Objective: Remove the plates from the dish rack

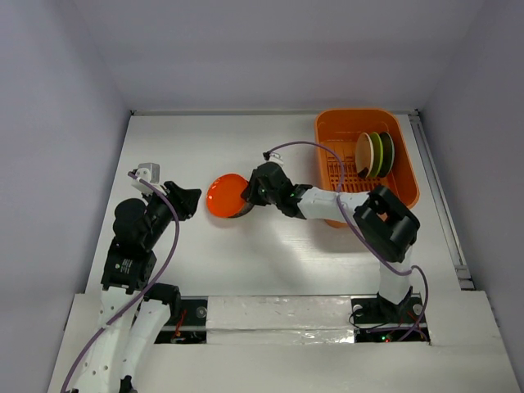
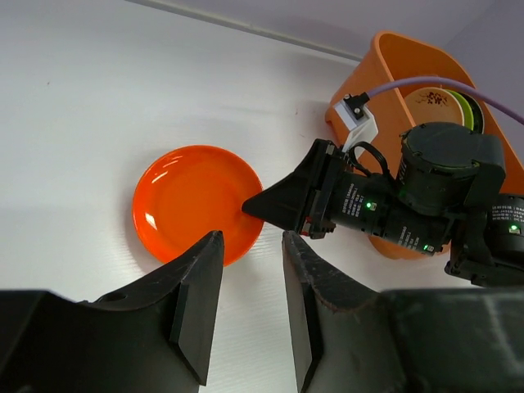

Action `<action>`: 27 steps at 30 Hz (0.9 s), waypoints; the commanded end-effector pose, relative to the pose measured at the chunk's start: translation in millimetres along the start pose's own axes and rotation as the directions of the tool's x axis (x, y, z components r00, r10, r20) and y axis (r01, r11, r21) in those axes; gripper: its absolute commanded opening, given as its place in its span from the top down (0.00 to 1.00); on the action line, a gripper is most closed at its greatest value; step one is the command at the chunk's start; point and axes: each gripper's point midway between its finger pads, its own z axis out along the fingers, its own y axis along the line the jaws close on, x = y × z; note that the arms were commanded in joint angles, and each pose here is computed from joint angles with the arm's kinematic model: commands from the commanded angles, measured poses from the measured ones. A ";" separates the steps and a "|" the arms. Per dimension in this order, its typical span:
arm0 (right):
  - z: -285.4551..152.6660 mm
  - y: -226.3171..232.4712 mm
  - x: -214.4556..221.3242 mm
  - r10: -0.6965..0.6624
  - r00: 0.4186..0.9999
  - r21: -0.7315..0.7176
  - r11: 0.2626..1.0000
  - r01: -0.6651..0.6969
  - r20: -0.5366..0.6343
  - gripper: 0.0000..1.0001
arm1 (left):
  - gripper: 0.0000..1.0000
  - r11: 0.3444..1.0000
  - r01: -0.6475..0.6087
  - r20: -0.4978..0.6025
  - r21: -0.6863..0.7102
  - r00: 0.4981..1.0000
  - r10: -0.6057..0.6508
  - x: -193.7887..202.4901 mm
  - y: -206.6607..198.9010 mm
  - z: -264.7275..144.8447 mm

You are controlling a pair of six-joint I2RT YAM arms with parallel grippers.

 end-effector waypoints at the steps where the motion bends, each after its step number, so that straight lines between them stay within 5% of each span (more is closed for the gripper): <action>1: -9.3 19.4 -28.5 0.026 0.995 -0.045 0.999 -0.022 0.094 0.72 | 0.68 1.000 -0.007 0.031 0.014 0.999 0.007 -7.1 -2.6 0.3; 2: -12.3 18.5 -31.3 0.013 0.995 -0.033 0.999 -0.010 0.100 0.53 | 0.68 1.000 -0.009 0.030 0.015 1.000 0.008 -7.0 -2.8 0.6; 3: -13.7 18.6 -32.0 0.004 0.995 -0.032 0.999 -0.001 0.100 0.53 | 0.68 1.000 -0.008 0.029 0.014 1.000 0.008 -6.7 -2.6 0.5; 4: -15.9 19.3 -33.5 0.000 0.995 -0.032 0.999 0.004 0.103 0.39 | 0.68 1.000 -0.009 0.032 0.016 0.999 0.009 -7.2 -3.0 -0.1; 8: -32.2 17.0 -43.3 -0.028 0.991 -0.010 1.000 0.029 0.130 0.31 | 0.67 1.000 -0.009 0.036 0.018 0.999 0.008 -8.0 -3.6 -0.9; 12: -62.1 10.7 -67.5 -0.094 0.977 0.061 0.995 0.083 0.194 0.34 | 0.67 1.000 -0.009 0.038 0.020 0.999 0.008 -8.4 -4.2 -1.6; 15: -100.6 -7.5 -98.1 -0.168 0.945 0.197 0.974 0.115 0.280 0.63 | 0.67 1.000 -0.010 0.042 0.022 0.999 0.009 -9.2 -4.8 -2.1; 16: -114.7 -23.0 -118.4 -0.195 0.921 0.284 0.954 0.097 0.337 0.87 | 0.67 1.000 -0.011 0.045 0.024 0.999 0.010 -9.8 -5.1 -2.4; 18: -148.2 -44.0 -141.7 -0.246 0.899 0.383 0.919 0.096 0.363 1.00 | 0.67 1.000 -0.012 0.046 0.028 0.999 0.010 -10.0 -6.0 -3.0; 23: -212.7 -140.3 -200.7 -0.311 0.865 0.639 0.769 -0.014 0.394 0.98 | 0.67 0.999 -0.013 0.055 0.032 0.998 0.011 -11.4 -7.2 -5.3; 27: -242.8 -205.5 -205.9 -0.363 0.892 0.826 0.564 -0.022 0.271 0.69 | 0.66 0.999 -0.014 0.061 0.036 0.998 0.012 -12.3 -9.3 -7.2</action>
